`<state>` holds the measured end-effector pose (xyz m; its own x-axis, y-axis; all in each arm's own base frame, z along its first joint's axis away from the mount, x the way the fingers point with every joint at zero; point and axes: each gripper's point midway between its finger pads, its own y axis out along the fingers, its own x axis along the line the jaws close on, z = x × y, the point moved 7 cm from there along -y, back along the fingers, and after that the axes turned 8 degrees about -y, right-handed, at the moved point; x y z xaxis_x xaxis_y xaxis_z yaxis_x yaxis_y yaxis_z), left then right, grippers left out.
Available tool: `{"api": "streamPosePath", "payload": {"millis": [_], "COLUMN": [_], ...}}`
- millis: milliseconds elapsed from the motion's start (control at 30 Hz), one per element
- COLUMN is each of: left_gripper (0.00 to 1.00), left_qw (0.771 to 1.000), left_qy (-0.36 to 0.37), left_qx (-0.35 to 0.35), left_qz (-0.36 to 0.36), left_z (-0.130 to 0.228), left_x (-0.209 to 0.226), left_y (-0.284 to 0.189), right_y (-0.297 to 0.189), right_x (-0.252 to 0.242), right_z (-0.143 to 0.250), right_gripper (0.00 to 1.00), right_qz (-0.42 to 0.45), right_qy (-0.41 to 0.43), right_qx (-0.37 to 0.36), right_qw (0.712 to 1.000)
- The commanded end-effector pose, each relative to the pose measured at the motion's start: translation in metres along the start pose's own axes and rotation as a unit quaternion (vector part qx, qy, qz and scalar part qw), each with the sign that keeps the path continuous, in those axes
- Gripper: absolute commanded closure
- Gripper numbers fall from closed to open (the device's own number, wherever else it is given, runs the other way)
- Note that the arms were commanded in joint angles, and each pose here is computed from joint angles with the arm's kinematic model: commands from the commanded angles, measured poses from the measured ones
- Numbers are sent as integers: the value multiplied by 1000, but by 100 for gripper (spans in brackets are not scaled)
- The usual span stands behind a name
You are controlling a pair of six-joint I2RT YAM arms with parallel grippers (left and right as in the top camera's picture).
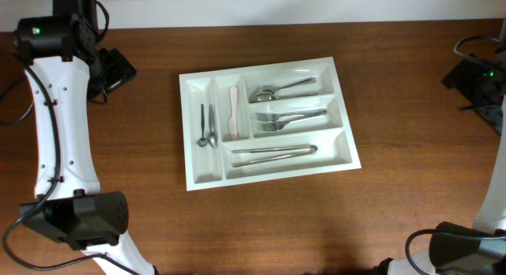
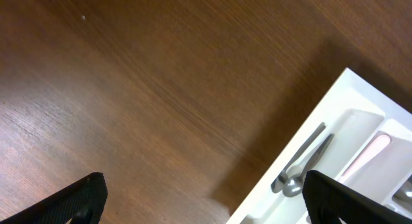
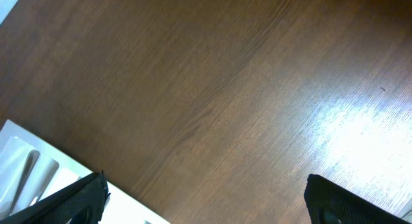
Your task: Pack container
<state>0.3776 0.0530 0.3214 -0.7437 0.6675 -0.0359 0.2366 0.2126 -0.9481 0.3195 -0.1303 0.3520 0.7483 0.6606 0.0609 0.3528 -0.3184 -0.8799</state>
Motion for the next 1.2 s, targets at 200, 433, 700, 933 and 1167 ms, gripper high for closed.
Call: {"api": "streamPosePath", "payload": {"millis": [200, 433, 700, 933, 1167], "left_gripper": [1, 1, 1, 1, 1], "left_qw": [1000, 1000, 1000, 1000, 1000], "left_qy": [-14, -14, -14, -14, -14], "left_qx": [-8, -8, -8, -8, -8], "left_qz": [3, 3, 3, 3, 3], "left_z": [-1, -1, -1, -1, -1], "left_x": [1, 1, 1, 1, 1], "left_y": [-5, -5, -5, -5, -5], "right_y": [0, 0, 0, -5, -68], "right_x": [0, -1, -1, -2, 13], "right_z": [-1, -1, -1, -1, -28], "right_gripper": [1, 1, 1, 1, 1], "right_qz": [1, 1, 1, -2, -66], "right_qy": [0, 0, 0, 1, 9], "right_qx": [-2, -2, -2, -7, -108], "right_qw": [1000, 1000, 1000, 1000, 992]}}
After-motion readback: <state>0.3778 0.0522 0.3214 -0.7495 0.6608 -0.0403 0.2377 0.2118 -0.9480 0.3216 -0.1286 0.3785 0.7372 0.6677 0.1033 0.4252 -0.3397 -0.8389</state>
